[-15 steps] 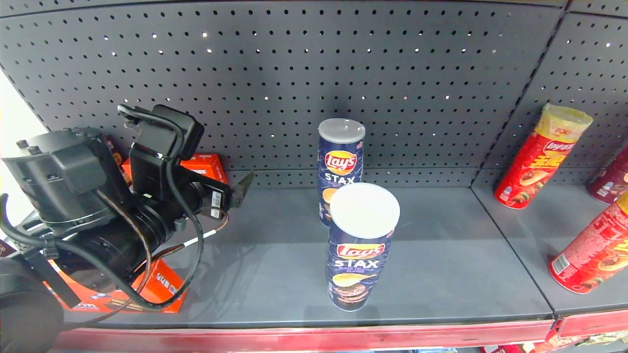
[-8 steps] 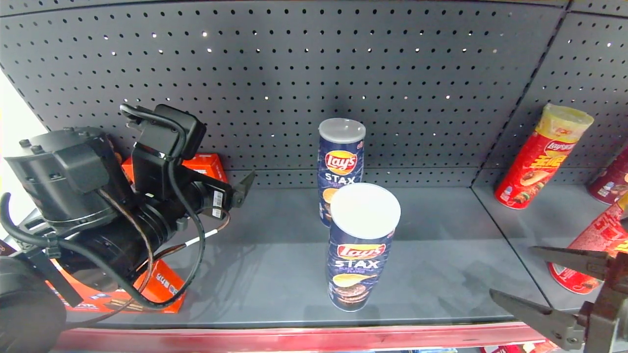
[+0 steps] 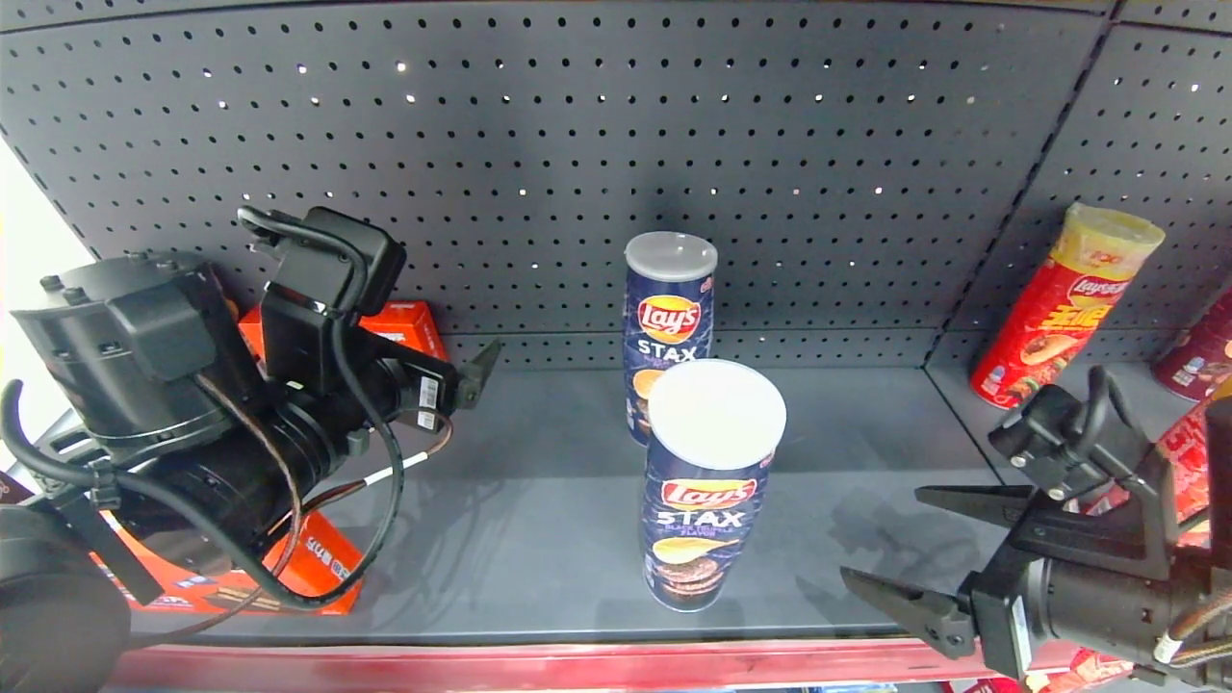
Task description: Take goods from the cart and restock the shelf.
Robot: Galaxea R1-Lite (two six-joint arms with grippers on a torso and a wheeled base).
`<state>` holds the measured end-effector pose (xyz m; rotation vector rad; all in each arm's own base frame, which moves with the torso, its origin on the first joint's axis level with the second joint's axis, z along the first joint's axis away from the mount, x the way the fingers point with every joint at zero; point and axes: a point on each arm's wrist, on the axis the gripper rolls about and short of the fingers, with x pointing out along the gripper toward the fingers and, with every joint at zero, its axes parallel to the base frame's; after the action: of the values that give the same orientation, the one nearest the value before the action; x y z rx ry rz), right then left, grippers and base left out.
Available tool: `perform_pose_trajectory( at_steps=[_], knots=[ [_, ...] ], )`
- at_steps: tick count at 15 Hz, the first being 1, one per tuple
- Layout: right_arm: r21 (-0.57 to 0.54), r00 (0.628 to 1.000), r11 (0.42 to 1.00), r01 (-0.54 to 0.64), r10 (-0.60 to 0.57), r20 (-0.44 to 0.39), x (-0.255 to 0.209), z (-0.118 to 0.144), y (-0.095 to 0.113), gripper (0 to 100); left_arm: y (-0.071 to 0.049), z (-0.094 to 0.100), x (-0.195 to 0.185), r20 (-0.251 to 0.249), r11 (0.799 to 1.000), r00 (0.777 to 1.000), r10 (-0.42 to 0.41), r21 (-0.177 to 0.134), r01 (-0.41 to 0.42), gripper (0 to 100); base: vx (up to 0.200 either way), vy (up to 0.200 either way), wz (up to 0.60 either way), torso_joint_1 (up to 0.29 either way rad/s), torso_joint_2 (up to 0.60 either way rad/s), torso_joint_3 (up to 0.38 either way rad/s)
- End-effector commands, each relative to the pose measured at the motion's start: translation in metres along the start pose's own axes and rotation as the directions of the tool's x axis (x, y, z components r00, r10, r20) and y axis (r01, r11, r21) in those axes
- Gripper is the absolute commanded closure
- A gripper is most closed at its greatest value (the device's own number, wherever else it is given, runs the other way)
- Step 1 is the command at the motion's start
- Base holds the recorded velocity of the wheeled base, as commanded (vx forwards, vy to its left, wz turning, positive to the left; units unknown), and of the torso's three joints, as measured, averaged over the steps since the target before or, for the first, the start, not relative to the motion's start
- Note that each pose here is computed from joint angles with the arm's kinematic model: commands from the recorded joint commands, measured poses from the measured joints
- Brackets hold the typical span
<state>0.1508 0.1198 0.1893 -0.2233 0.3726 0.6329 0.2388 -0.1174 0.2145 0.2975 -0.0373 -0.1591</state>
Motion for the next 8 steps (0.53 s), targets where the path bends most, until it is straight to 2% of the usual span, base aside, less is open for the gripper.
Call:
perform_pose_trajectory(
  at_steps=[1, 8],
  knots=[
    [-0.010, 1.000, 1.000, -0.013, 0.013, -0.027, 0.015, 0.004, 0.004, 0, 0.000, 0.000, 0.001, 0.000, 1.000, 1.000, 0.001, 0.000, -0.001, 0, 0.000, 0.000, 0.00, 0.000, 0.00, 0.000],
    [-0.024, 0.998, 0.999, -0.038, 0.037, -0.041, 0.049, 0.021, 0.012, 0, 0.001, 0.001, 0.001, 0.003, 1.000, 1.000, 0.005, -0.001, -0.005, 0, 0.000, 0.000, 0.00, 0.000, 0.00, 0.000]
  ],
)
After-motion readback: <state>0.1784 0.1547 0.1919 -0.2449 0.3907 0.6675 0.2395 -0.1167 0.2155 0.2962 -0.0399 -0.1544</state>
